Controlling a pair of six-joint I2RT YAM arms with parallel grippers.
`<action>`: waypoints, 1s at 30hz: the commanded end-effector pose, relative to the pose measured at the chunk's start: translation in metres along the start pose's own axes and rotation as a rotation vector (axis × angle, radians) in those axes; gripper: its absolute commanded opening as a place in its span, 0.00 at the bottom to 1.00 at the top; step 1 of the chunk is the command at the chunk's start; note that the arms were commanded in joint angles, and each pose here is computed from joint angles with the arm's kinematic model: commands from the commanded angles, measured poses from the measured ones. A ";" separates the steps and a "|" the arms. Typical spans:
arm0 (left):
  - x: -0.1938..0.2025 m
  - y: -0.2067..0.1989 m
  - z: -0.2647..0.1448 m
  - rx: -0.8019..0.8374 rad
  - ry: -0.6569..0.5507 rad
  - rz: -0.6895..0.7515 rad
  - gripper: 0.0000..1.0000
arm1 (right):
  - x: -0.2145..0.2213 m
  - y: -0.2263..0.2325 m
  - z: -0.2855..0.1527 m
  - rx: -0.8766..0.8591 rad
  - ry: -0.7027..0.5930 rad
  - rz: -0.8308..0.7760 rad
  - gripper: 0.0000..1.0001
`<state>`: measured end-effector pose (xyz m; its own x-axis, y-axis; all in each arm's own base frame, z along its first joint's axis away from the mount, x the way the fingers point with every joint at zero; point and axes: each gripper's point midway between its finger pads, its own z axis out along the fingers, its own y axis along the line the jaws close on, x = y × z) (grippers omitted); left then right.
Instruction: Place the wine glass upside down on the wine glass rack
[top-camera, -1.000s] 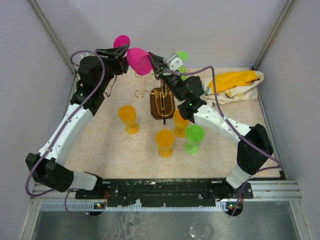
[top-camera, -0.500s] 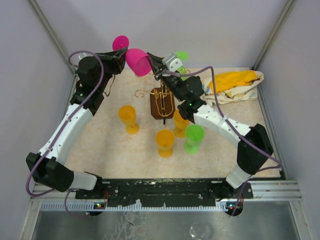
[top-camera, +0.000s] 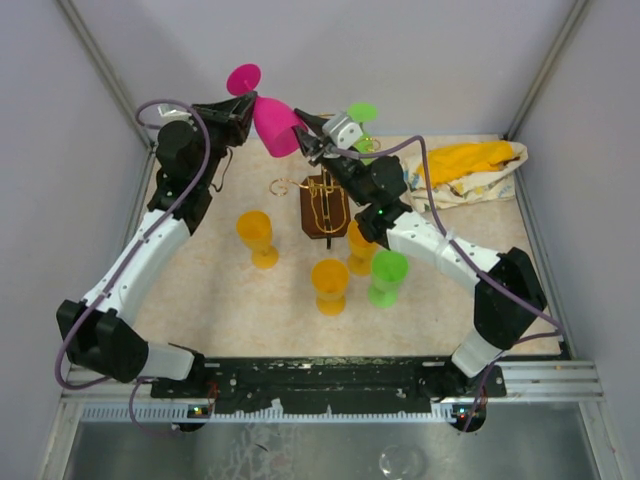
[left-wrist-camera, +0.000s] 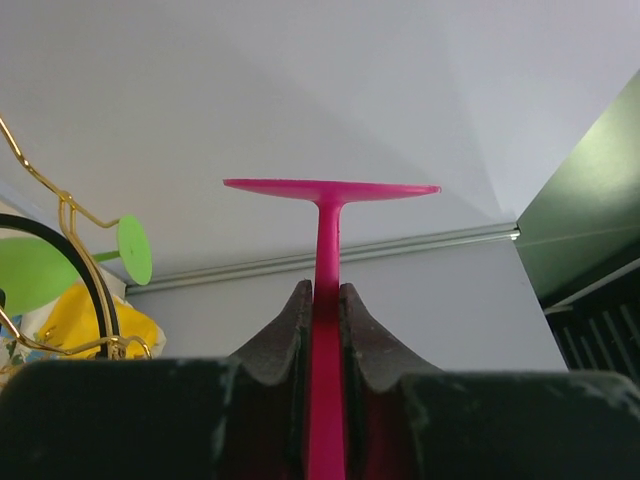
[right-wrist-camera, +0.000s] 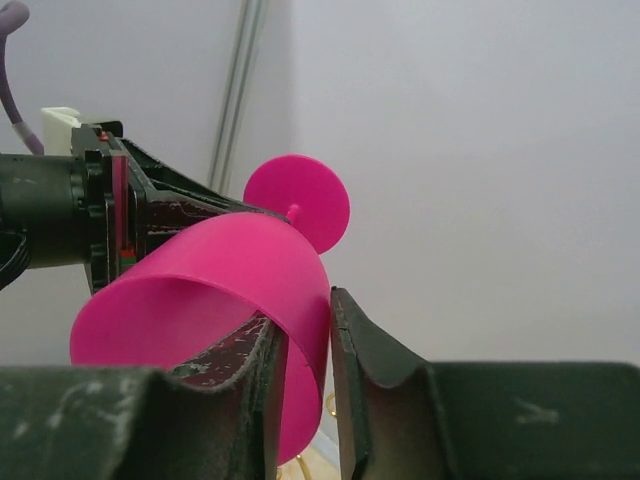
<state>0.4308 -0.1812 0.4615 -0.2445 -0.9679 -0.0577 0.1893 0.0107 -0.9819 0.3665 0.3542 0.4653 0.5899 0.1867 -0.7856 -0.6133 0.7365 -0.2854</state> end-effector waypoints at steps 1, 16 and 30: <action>0.001 -0.025 -0.003 0.137 0.014 0.048 0.00 | -0.036 -0.007 0.000 0.024 -0.086 -0.025 0.26; -0.068 -0.058 0.004 0.194 -0.130 0.362 0.00 | -0.009 -0.026 -0.019 0.092 0.049 -0.068 0.43; -0.150 0.032 0.052 -0.172 -0.199 1.172 0.00 | -0.001 -0.083 -0.044 0.241 0.198 -0.124 0.45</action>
<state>0.5026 -0.0651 0.4874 0.1796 -0.6337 -0.7524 0.1892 0.7728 -0.6057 0.3984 0.2989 0.4335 0.4941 -0.0098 -0.8693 -0.4791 0.8313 -0.2817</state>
